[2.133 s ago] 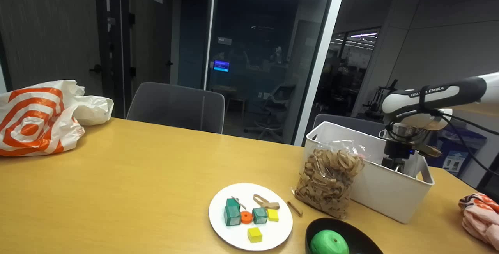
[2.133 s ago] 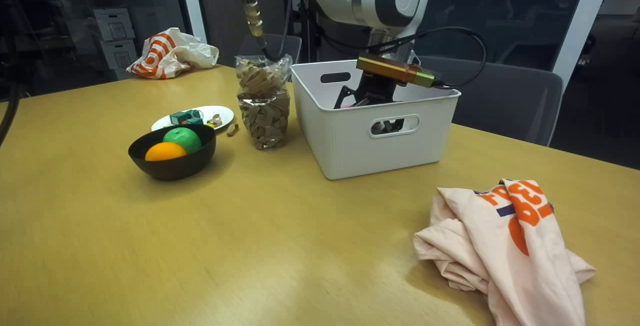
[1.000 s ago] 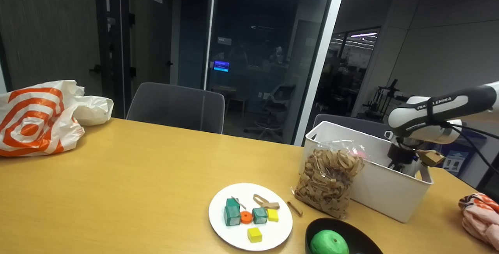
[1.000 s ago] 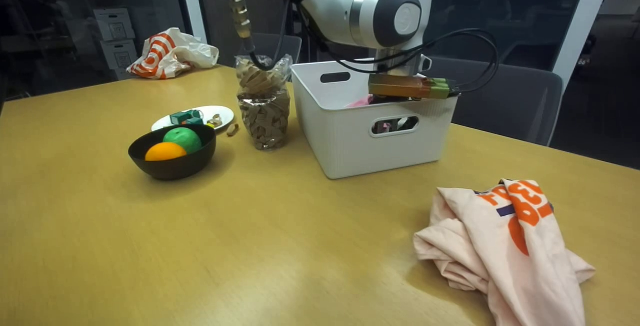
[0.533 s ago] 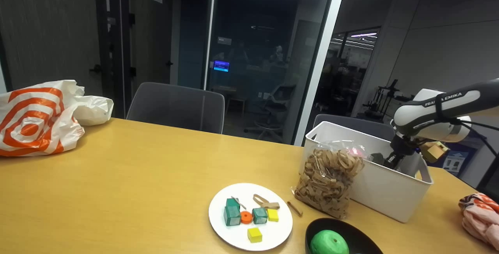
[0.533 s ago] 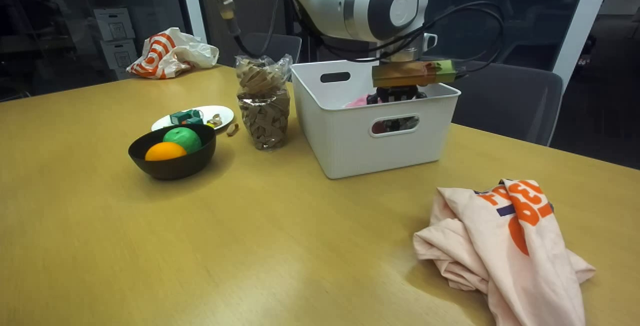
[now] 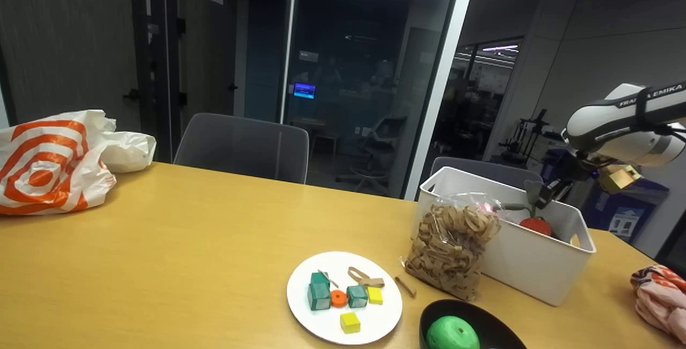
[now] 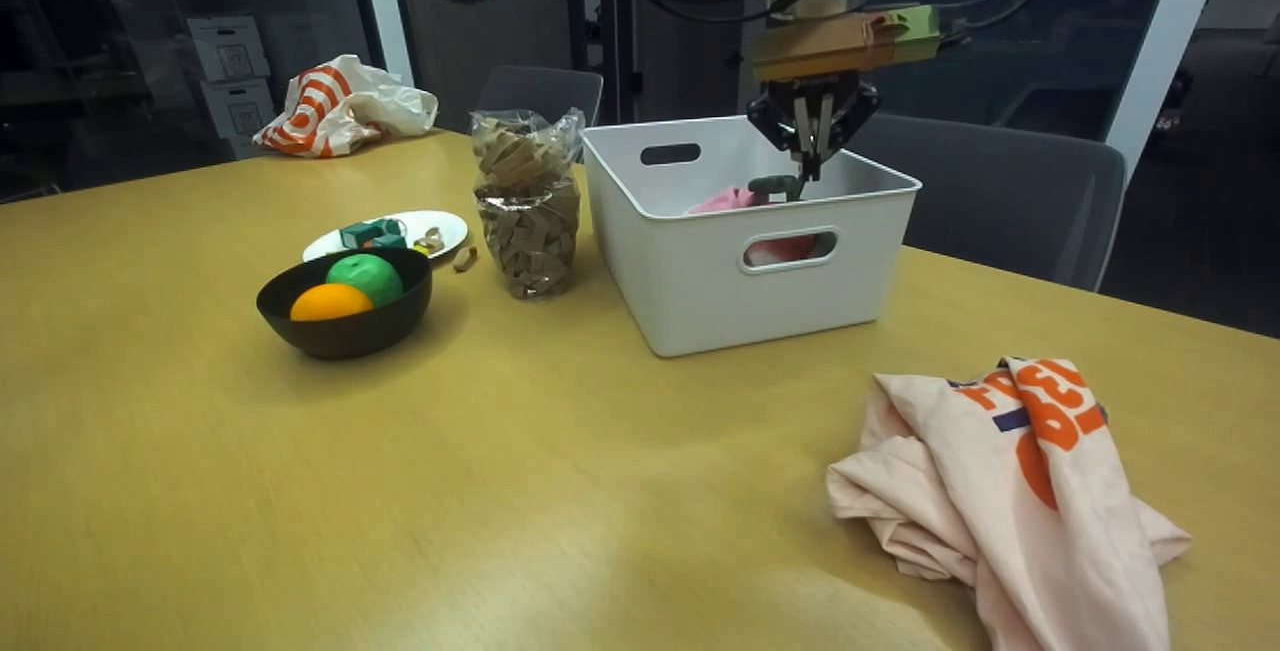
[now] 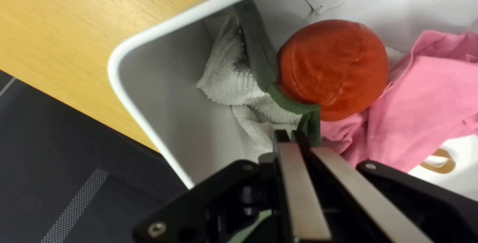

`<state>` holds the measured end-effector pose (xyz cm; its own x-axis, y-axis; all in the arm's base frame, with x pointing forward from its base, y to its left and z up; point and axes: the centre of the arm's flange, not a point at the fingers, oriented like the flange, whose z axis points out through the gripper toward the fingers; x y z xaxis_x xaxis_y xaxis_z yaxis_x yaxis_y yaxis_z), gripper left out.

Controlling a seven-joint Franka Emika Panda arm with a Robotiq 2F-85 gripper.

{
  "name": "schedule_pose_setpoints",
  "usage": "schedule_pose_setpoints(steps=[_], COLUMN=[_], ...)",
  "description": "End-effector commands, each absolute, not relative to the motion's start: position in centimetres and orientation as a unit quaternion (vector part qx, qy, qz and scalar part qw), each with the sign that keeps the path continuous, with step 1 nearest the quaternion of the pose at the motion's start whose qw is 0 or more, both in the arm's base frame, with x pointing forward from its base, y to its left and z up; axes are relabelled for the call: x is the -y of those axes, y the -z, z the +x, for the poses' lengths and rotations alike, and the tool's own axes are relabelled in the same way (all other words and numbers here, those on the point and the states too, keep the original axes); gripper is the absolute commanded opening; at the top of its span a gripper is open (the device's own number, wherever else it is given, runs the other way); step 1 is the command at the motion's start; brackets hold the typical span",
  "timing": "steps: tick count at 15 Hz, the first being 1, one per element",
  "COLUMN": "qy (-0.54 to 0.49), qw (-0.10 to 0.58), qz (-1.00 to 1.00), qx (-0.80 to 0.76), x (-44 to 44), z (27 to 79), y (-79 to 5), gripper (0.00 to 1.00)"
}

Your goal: Put some of the items in the basket on the table

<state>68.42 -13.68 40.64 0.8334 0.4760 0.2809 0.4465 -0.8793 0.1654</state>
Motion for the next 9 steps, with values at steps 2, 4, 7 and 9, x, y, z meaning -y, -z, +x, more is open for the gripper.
schedule_pose_setpoints(steps=[2,4,7,9], qy=[-0.210,-0.236,-0.268,-0.285], qw=[0.034,0.038,0.044,0.043], qz=[0.947,0.941,0.933,0.927], qx=[-0.242,-0.239,-0.236,-0.238], x=[13.9,14.6,16.0,16.6], z=[66.4,65.9,64.5,63.1], y=[-45.1,-47.8,-51.9,-54.4], gripper=[0.07,0.06,0.06,0.06])
